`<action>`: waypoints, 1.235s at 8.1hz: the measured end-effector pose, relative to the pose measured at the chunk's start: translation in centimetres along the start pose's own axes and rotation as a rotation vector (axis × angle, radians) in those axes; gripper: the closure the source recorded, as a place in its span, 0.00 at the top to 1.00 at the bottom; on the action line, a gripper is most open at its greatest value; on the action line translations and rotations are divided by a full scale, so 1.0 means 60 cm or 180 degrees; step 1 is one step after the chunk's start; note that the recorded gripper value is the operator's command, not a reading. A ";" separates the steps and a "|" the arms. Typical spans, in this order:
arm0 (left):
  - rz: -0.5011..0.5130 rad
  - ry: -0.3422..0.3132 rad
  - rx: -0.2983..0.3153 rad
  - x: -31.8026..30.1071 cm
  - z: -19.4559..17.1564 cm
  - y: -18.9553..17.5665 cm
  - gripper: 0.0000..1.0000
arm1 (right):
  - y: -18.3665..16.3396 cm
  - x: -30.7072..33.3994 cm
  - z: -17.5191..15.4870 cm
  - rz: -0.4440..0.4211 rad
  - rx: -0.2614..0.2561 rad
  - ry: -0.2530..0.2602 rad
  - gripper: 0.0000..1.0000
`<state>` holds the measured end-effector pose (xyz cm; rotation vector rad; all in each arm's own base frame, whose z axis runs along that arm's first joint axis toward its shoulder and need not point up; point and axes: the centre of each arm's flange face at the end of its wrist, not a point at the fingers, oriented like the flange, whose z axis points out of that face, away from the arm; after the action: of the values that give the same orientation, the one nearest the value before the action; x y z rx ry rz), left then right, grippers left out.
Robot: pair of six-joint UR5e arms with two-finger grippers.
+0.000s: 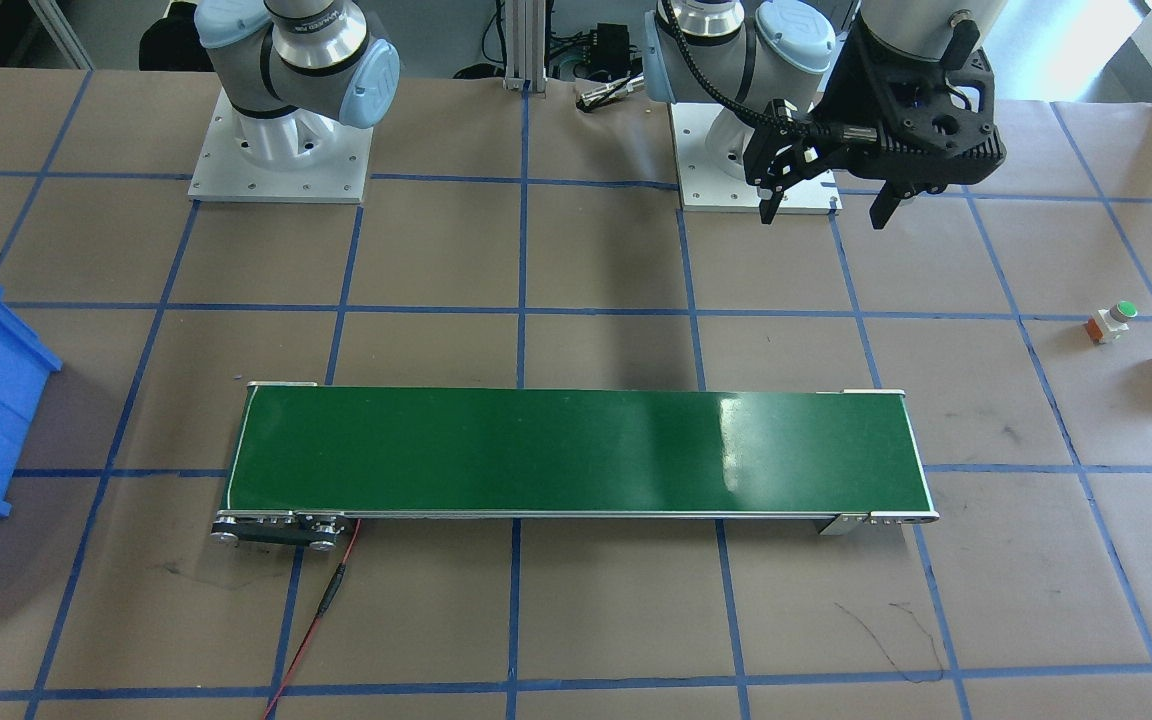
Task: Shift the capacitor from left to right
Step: 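Lift the capacitor with the right gripper and carry it over the blue bin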
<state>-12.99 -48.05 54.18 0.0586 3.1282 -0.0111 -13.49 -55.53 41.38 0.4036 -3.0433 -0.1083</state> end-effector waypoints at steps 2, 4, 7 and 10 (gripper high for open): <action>0.0001 0.0000 0.0003 0.000 -0.001 0.000 1.00 | 0.078 0.131 0.020 -0.0008 -0.0033 0.0028 0.00; -0.0002 0.0000 0.0005 0.000 -0.001 0.001 1.00 | 0.081 0.206 0.083 0.0192 -0.0097 0.0146 0.00; 0.0001 0.0000 0.0006 0.000 -0.001 0.001 1.00 | 0.049 0.251 0.193 0.0500 -0.0174 0.0124 0.00; 0.0000 0.0000 0.0007 0.000 -0.002 0.001 1.00 | 0.030 0.261 0.262 0.0623 -0.0218 0.0031 0.00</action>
<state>-12.99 -48.01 54.28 0.0585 3.1282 -0.0147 -30.30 -56.95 26.81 0.1001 -3.0386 -0.1977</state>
